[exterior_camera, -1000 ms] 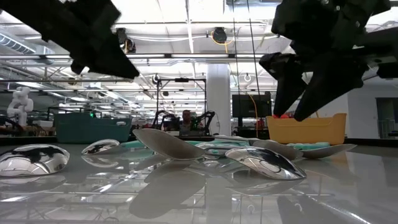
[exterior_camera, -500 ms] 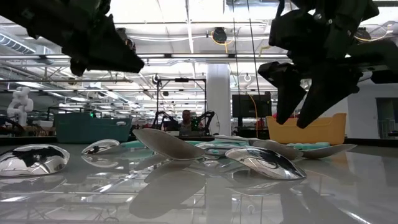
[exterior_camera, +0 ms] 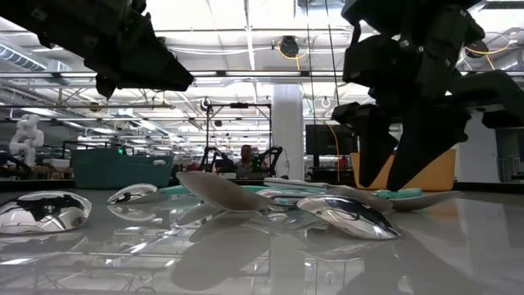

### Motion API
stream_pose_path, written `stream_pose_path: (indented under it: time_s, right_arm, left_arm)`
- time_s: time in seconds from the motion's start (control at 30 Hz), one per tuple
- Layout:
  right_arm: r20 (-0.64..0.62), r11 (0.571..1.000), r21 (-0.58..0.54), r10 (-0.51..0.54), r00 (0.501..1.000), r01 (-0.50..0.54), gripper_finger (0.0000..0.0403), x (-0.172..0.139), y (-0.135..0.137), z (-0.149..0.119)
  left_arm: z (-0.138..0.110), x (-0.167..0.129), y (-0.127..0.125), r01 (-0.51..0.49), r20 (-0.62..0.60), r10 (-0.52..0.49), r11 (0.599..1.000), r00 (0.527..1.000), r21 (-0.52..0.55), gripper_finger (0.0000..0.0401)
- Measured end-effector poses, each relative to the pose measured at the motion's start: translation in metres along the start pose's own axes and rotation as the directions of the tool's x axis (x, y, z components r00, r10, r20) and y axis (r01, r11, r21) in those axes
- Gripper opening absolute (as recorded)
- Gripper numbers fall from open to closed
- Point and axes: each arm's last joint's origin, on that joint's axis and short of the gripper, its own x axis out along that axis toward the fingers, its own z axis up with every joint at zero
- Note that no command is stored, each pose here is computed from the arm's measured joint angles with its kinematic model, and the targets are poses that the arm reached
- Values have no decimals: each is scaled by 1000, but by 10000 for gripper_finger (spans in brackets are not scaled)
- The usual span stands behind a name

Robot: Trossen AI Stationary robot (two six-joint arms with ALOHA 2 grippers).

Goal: Sort silverware by color (type)
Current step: Put the patterned green spoon into the white bin

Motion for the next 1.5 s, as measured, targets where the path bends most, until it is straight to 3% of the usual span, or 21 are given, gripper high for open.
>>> stream_pose_path:
  time_s: [0.43,0.8,0.97,1.2,1.37,1.5]
  right_arm:
    - [51,999,27,-43,998,42,155,-15,-7,2]
    - [-2,999,20,-39,999,39,153,2,-10,-2]
    - [-22,999,23,-32,999,33,116,7,-10,-3]
    - [-27,999,21,-23,999,24,21,7,-9,-4]
    - [-39,999,15,-36,999,37,25,5,-7,-1]
    - [-94,993,8,-120,988,121,27,-2,-5,6]
  left_arm:
    - [-1,0,1,-7,-9,7,1000,1000,18,88]
    - [-2,0,2,-13,-14,14,1000,1000,22,88]
    - [-2,0,2,-13,-14,14,1000,1000,22,88]
    - [-2,0,2,-13,-14,14,1000,1000,23,88]
    - [-2,0,2,-13,-14,14,1000,1000,23,88]
    - [-2,0,2,-13,-14,14,1000,1000,23,88]
